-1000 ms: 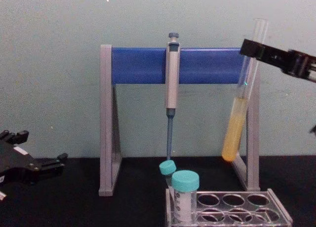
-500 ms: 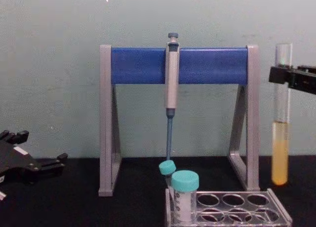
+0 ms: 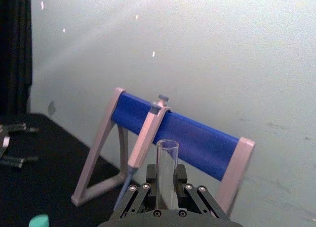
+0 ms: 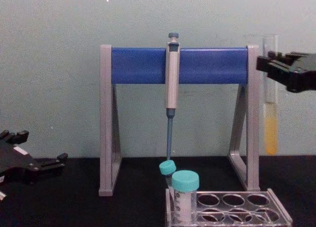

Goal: Pick up the test tube from the test tube rack, shake it, then place it back into the test tube rack.

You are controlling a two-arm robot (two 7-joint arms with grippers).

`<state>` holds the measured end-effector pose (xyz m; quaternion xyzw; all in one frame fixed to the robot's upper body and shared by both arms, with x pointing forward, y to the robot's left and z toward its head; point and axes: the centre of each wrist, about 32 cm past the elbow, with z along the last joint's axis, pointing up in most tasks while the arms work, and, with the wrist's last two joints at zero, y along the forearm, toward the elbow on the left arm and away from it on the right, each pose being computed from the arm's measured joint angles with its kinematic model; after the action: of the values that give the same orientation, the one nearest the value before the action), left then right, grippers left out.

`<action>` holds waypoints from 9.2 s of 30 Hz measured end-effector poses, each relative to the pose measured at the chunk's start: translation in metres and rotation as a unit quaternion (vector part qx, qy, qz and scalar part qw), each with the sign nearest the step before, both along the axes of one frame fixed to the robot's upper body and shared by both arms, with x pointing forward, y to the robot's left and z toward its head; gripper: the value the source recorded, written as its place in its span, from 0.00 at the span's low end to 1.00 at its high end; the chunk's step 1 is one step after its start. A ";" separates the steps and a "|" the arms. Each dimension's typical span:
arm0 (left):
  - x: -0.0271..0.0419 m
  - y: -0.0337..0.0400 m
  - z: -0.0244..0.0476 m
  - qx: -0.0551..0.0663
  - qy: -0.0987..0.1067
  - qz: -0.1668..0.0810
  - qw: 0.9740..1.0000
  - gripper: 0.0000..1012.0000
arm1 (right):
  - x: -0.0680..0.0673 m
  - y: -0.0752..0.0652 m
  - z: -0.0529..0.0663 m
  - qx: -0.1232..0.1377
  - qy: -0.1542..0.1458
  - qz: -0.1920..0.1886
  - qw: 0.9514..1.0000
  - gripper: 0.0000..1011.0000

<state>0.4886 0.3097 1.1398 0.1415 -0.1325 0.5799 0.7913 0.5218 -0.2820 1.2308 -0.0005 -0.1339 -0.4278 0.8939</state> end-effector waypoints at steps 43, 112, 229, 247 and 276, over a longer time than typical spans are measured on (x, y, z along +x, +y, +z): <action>0.0000 0.0000 0.0000 0.000 0.000 0.000 1.000 0.99 | 0.003 -0.005 0.000 0.016 0.037 0.015 0.999 0.23; 0.0000 0.0000 0.0000 0.000 0.000 0.000 1.000 0.99 | 0.010 0.013 -0.058 0.042 0.116 0.120 0.985 0.23; 0.0000 0.0000 0.0000 0.000 0.000 0.000 1.000 0.99 | 0.000 0.006 -0.058 0.064 0.074 0.131 0.986 0.99; 0.0000 0.0000 0.0000 0.000 0.000 0.000 1.000 0.99 | -0.036 0.016 -0.060 0.040 -0.004 -0.149 0.988 0.99; 0.0000 0.0000 0.0000 0.000 0.000 0.000 1.000 0.99 | -0.042 0.027 -0.097 -0.033 0.092 -0.222 0.970 0.99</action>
<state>0.4886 0.3097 1.1398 0.1415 -0.1325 0.5799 0.7913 0.4794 -0.2548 1.1339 -0.0991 -0.0619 -0.6086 0.7848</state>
